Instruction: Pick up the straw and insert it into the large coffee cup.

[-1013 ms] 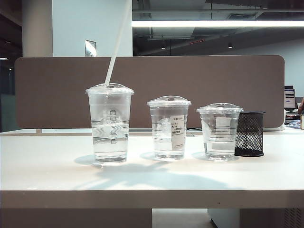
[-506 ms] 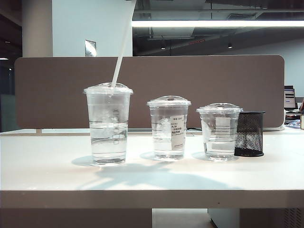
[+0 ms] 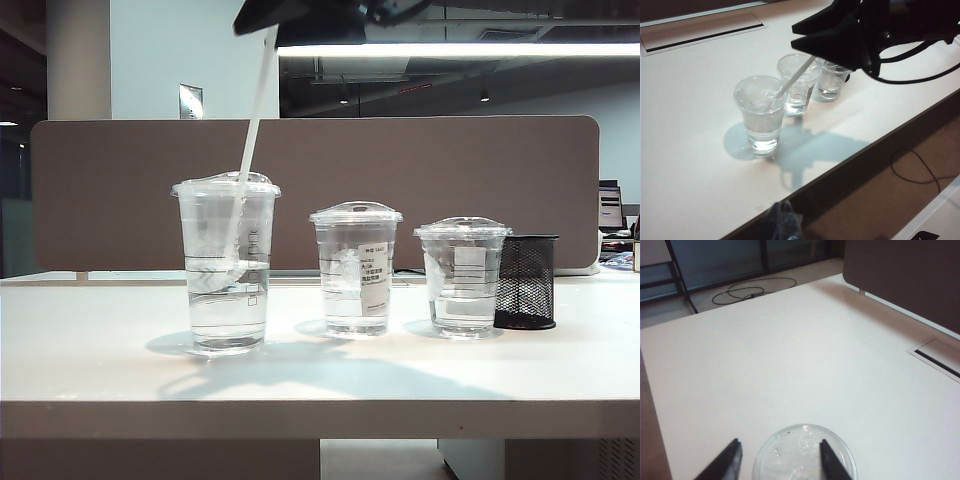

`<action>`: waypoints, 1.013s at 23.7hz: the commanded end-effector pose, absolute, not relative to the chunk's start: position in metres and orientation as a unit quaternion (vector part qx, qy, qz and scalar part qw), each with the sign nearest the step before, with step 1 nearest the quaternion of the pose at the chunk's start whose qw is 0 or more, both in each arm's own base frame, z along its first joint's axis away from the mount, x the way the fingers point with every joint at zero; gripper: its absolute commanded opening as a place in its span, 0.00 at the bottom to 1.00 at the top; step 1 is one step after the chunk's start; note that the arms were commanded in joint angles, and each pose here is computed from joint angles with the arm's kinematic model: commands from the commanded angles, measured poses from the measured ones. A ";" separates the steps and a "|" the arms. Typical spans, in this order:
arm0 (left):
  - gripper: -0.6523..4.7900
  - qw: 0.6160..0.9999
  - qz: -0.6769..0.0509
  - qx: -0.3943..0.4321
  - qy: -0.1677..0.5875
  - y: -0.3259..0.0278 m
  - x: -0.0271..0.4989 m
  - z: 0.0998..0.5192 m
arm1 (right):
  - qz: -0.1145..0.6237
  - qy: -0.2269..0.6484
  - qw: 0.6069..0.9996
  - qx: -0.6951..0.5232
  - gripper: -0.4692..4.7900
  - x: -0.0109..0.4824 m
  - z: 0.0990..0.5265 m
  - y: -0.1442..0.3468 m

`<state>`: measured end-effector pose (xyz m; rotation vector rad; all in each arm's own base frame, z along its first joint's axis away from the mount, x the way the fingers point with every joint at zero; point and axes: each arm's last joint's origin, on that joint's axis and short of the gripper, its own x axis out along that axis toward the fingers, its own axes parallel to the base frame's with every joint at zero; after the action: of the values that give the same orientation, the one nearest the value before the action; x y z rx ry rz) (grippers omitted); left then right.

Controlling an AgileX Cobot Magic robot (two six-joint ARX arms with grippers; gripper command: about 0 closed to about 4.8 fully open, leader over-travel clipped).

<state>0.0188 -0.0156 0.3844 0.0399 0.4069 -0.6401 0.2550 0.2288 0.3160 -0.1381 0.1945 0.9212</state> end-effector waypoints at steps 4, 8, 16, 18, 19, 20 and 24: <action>0.11 0.930 -0.312 0.016 0.194 -0.016 0.019 0.386 | 0.444 0.053 0.893 -0.060 0.86 0.261 0.323 0.235; 0.11 0.930 -0.312 0.015 0.194 -0.016 0.019 0.386 | 0.432 0.015 0.900 -0.060 0.87 0.259 0.348 0.232; 0.11 0.930 -0.312 0.016 0.194 -0.016 0.019 0.386 | 0.384 -0.071 0.919 -0.052 0.07 0.198 0.432 0.176; 0.11 0.930 -0.311 0.016 0.194 -0.016 0.019 0.386 | 0.354 -0.082 0.930 -0.052 0.07 0.181 0.444 0.159; 0.11 0.930 -0.311 0.016 0.194 -0.016 0.019 0.386 | 0.346 -0.086 0.933 -0.055 0.07 0.174 0.448 0.152; 0.11 0.930 -0.311 0.016 0.194 -0.016 0.019 0.386 | 0.341 -0.095 0.934 -0.053 0.07 0.159 0.454 0.139; 0.11 0.930 -0.312 0.016 0.194 -0.016 0.019 0.386 | 0.331 -0.114 0.936 -0.047 0.07 0.130 0.451 0.113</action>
<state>0.0189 -0.0156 0.3844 0.0399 0.4073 -0.6401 0.1337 0.1164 0.4585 -0.0816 -0.2560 0.6914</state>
